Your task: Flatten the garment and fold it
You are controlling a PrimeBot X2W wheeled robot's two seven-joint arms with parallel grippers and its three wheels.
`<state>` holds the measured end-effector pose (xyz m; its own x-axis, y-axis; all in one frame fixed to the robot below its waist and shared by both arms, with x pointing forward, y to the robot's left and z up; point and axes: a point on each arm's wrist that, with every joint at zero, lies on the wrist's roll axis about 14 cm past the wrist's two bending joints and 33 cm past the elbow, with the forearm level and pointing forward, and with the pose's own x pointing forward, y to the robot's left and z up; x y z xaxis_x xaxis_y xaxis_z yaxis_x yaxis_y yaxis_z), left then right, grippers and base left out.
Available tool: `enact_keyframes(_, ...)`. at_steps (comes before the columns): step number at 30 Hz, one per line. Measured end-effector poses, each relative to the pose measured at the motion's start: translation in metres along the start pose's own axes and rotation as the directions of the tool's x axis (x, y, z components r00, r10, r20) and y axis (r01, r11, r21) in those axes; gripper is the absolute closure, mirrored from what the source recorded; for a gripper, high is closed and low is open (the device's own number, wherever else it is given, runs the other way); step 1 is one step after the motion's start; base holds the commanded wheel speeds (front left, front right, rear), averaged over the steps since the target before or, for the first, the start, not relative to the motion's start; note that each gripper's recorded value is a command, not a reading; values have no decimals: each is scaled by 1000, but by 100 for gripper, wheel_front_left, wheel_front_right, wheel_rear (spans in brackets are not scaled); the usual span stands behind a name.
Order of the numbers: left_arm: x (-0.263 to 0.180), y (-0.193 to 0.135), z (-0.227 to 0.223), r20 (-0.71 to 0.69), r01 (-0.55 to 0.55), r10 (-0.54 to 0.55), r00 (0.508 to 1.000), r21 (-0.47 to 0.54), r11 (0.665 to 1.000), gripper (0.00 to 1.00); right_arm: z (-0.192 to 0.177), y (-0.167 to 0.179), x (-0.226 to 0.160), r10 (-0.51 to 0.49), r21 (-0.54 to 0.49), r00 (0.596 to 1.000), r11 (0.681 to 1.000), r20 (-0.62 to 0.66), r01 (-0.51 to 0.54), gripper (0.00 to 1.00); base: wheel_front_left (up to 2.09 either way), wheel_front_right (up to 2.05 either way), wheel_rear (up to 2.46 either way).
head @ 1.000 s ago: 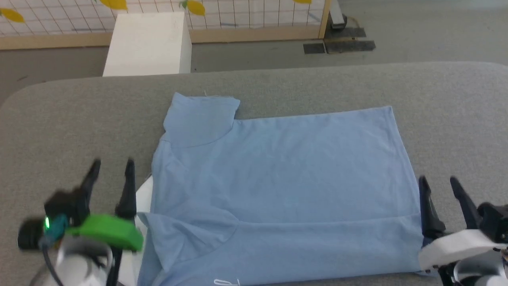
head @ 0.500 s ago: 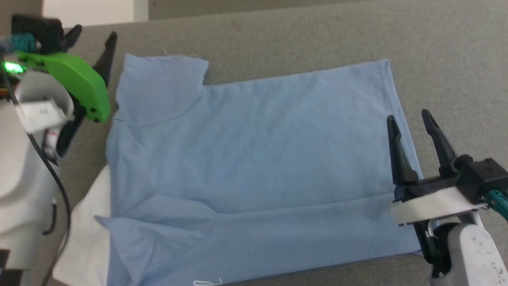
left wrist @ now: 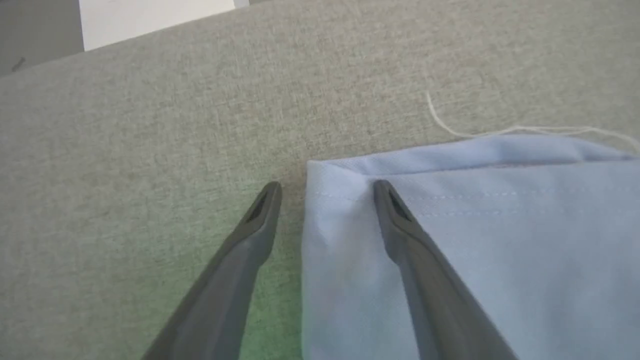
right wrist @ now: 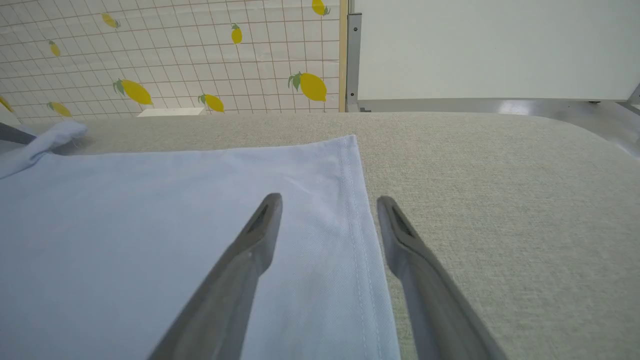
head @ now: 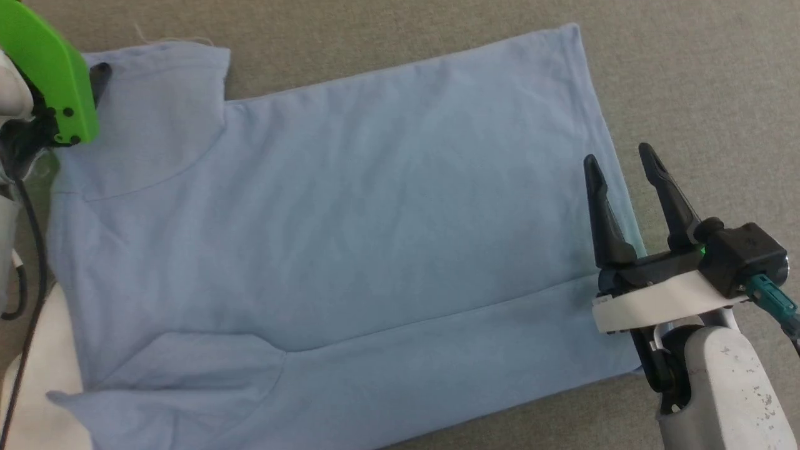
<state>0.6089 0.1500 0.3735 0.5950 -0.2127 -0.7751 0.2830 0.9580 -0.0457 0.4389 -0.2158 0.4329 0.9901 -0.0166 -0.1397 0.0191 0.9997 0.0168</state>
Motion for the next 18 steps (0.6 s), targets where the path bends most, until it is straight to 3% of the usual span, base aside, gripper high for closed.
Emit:
enact_keyframes(2,6,4,-6,-49,-26,25,998,-19,999,0,-5,-3,1,-9,-5,1000,1000,-14,9,0,0,0,0)
enact_keyframes(3,8,5,-8,-67,-32,30,997,-23,999,6,-7,-5,1,-13,-7,1000,1000,-21,12,0,0,0,0)
enact_keyframes(4,9,4,-9,-83,-32,30,996,-29,999,54,-9,-6,1,-16,-10,999,1000,-28,16,0,0,0,0)
enact_keyframes(6,10,2,-8,-90,-26,23,996,-40,999,100,-10,-6,4,-15,-15,999,1000,-32,15,0,0,0,0)
enact_keyframes(14,2,-8,-12,-92,15,-19,996,-46,999,100,16,-6,57,10,-68,999,998,-41,-13,0,0,0,0)
enact_keyframes(18,-3,-8,-11,-81,17,-20,997,-41,999,100,17,-12,94,-9,-65,983,998,-184,-3,0,0,0,0)
